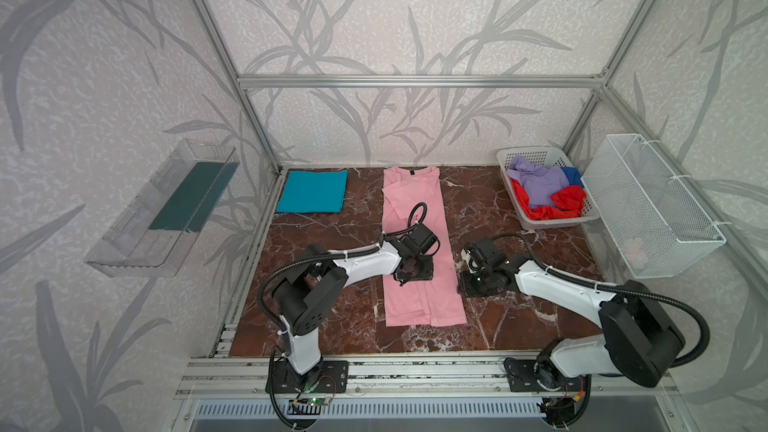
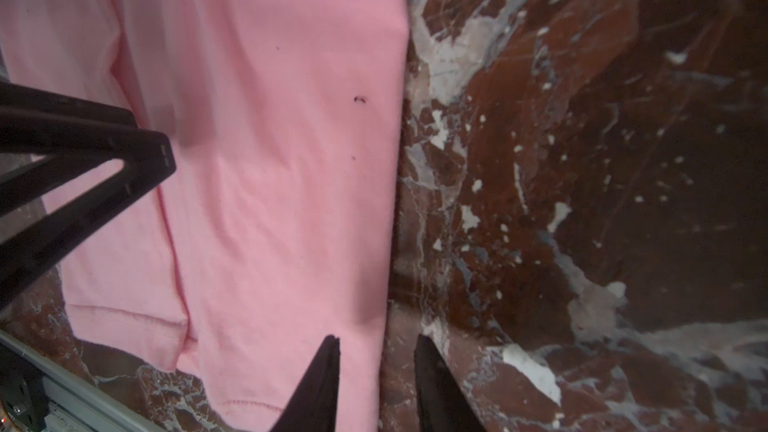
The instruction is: Fold and stack the t-shirts
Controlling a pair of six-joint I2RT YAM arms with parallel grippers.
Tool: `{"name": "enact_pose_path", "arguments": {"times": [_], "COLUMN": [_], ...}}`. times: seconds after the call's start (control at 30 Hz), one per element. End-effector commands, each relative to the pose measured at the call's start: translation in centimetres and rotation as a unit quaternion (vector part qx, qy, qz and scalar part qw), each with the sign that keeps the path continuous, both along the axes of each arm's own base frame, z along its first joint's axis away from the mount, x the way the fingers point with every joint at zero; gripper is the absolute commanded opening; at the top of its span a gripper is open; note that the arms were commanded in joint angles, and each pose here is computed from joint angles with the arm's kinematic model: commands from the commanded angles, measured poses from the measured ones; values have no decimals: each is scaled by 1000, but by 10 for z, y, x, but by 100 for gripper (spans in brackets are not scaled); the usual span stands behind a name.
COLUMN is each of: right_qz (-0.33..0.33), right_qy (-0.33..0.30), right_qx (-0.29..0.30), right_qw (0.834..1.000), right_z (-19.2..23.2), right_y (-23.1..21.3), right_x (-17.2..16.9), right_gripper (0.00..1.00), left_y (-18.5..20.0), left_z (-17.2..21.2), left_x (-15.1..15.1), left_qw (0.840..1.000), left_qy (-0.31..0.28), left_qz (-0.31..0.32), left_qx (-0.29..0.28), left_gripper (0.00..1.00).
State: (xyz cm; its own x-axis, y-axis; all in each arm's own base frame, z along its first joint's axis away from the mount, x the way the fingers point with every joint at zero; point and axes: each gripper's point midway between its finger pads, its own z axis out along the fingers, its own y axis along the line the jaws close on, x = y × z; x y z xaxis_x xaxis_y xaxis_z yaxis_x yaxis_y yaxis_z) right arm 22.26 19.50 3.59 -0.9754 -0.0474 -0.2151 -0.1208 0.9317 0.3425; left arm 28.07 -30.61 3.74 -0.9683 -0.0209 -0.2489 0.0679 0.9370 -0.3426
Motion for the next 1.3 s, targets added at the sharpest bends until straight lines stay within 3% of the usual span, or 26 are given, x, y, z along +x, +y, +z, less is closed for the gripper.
{"name": "enact_pose_path", "arguments": {"times": [0.0,0.4,0.77,1.0,1.27], "right_qz": [-9,-24,-39,-50,-68], "right_qy": [-10,-12,3,16,24], "right_qx": [12,4,-16,-43,-55], "right_qw": [1000,1000,999,998,996], "right_z": [0,-10,-26,-43,-44], "right_y": [6,4,-5,-16,-26], "right_x": [10,15,9,2,-5], "right_gripper": [33,33,33,26,22], "left_y": [-6,-11,-8,5,11], "left_z": [2,-11,2,15,-4], "left_x": [12,15,11,4,-4], "left_qw": [1000,1000,1000,999,999], "left_qy": [-18,-2,-4,-11,8], "left_qz": [16,7,11,18,24], "left_qx": [-5,22,25,29,37], "left_gripper": [44,39,1,0,1]}}
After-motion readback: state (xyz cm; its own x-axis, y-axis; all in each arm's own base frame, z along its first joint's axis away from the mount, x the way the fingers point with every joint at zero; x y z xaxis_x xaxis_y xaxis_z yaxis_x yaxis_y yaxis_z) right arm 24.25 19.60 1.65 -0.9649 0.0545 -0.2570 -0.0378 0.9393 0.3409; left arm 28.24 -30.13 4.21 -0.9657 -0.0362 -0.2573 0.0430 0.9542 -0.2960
